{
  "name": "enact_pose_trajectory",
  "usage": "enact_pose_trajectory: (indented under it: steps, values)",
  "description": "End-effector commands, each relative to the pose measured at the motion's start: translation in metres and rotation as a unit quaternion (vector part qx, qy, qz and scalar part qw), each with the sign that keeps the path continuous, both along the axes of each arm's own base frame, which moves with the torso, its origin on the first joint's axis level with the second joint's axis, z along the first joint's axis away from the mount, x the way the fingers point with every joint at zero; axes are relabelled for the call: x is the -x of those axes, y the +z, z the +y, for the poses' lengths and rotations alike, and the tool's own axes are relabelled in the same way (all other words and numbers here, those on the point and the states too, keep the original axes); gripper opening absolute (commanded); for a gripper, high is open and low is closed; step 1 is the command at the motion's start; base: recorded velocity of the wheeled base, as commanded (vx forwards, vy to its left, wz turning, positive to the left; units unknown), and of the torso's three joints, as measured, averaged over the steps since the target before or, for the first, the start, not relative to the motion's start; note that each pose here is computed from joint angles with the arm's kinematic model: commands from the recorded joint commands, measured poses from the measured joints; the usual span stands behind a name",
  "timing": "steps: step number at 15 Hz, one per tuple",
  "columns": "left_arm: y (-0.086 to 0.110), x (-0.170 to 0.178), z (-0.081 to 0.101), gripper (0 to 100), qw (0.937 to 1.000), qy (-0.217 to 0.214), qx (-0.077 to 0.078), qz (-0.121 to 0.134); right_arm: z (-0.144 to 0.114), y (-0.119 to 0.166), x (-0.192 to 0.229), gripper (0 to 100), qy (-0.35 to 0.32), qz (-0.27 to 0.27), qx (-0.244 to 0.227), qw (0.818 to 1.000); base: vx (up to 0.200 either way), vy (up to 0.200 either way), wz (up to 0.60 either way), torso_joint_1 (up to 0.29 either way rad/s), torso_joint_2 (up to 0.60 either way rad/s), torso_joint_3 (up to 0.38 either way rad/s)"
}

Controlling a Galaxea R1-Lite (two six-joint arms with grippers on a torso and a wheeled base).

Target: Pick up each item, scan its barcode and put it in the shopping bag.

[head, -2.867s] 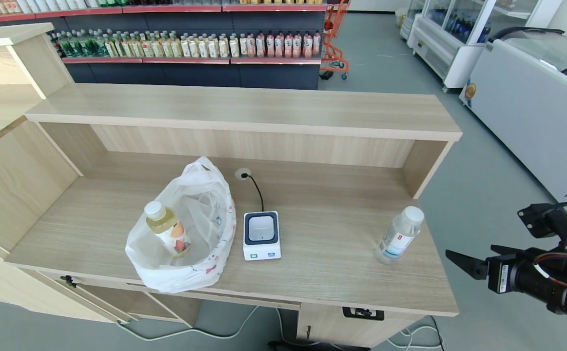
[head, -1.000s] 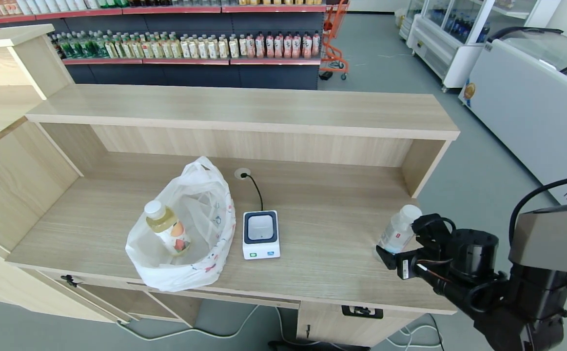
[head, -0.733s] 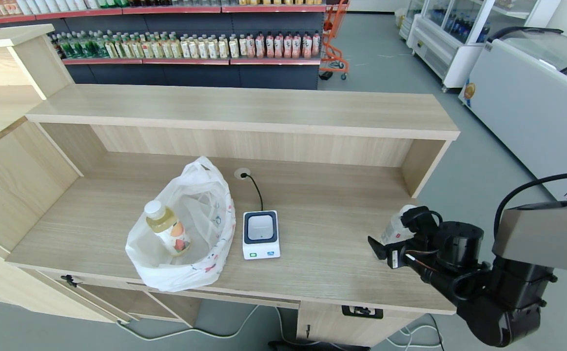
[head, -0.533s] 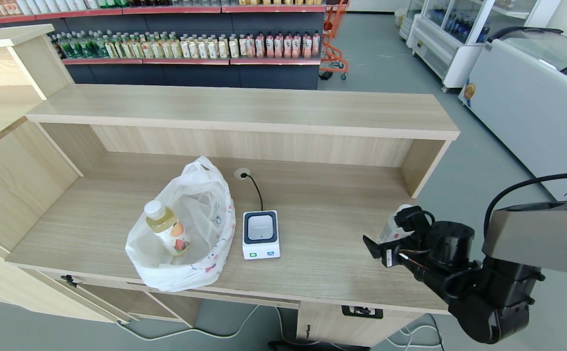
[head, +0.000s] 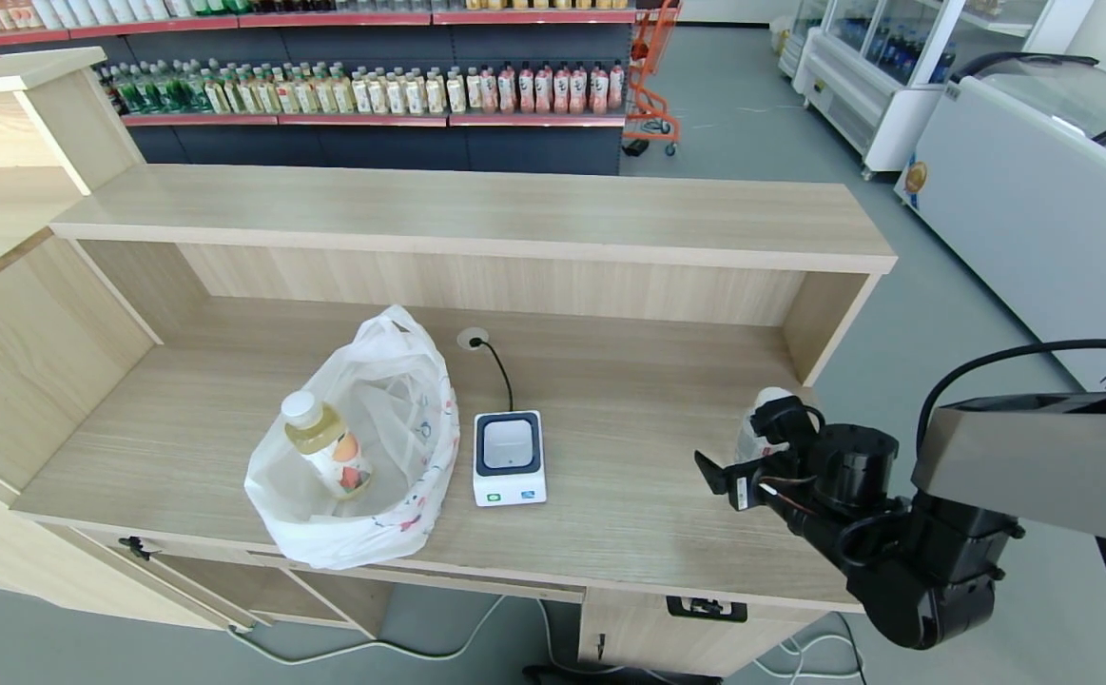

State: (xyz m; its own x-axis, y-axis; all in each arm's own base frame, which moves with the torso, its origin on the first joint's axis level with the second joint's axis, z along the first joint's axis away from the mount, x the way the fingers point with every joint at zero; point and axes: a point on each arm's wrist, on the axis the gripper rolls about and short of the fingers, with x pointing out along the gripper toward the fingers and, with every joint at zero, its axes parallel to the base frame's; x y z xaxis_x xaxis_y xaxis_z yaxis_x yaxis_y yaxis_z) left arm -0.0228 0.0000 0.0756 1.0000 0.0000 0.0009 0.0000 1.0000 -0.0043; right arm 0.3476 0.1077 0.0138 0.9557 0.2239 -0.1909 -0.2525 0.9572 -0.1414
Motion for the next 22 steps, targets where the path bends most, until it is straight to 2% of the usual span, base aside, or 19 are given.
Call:
enact_pose_trajectory:
  steps: [1, 7, 12, 14, 16, 18, 19, 20, 22]
  values:
    - [0.0, 0.0, 0.0, 100, 1.0, 0.0, -0.001, 0.0, -0.004, 0.002, -0.001, 0, -0.002, -0.003, -0.001, 1.0, 0.0, 0.0, 0.0, 0.0, 0.0, 0.0]
    - [0.0, 0.0, 0.0, 100, 1.0, 0.0, 0.0, 0.0, -0.016, 0.007, -0.003, 0, -0.014, -0.01, 0.012, 1.0, 0.0, 0.0, 0.0, 0.0, 0.0, 0.0]
    - [0.0, 0.0, 0.0, 100, 1.0, 0.0, 0.0, 0.0, -0.02, -0.003, 0.007, 0, -0.014, 0.013, 0.028, 0.999, 0.0, 0.0, 0.0, 0.0, 0.0, 0.0]
    - [0.0, 0.0, 0.0, 100, 1.0, 0.0, 0.0, 0.0, -0.019, 0.006, 0.007, 0, -0.013, 0.001, 0.025, 1.0, 0.0, 0.0, 0.0, 0.0, 0.0, 0.0]
    - [0.0, 0.0, 0.0, 100, 1.0, 0.0, 0.0, 0.0, -0.025, 0.037, 0.008, 0, -0.021, -0.028, 0.005, 0.999, 0.0, 0.0, 0.0, 0.0, 0.0, 0.0]
    - [0.0, 0.0, 0.0, 100, 1.0, 0.0, -0.001, 0.0, -0.031, 0.075, 0.021, 0, -0.027, -0.015, -0.041, 0.999, 0.0, 0.0, 0.0, 0.0, 0.0, 0.0]
    - [0.0, 0.0, 0.0, 100, 1.0, 0.0, 0.0, 0.0, -0.037, 0.104, 0.036, 0, -0.033, 0.021, -0.06, 0.997, 0.0, 0.0, 0.0, 0.0, 0.0, 0.0]
    - [0.0, 0.0, 0.0, 100, 1.0, 0.0, 0.0, 0.0, -0.038, 0.135, 0.044, 0, -0.015, 0.035, -0.084, 0.996, 0.0, 0.0, 0.0, 0.0, 0.0, 0.0]
    - [0.0, 0.0, 0.0, 100, 1.0, 0.0, -0.001, 0.0, -0.039, 0.189, 0.06, 0, 0.036, 0.025, -0.141, 0.989, 0.0, 0.0, 0.0, 0.0, 0.0, 0.0]
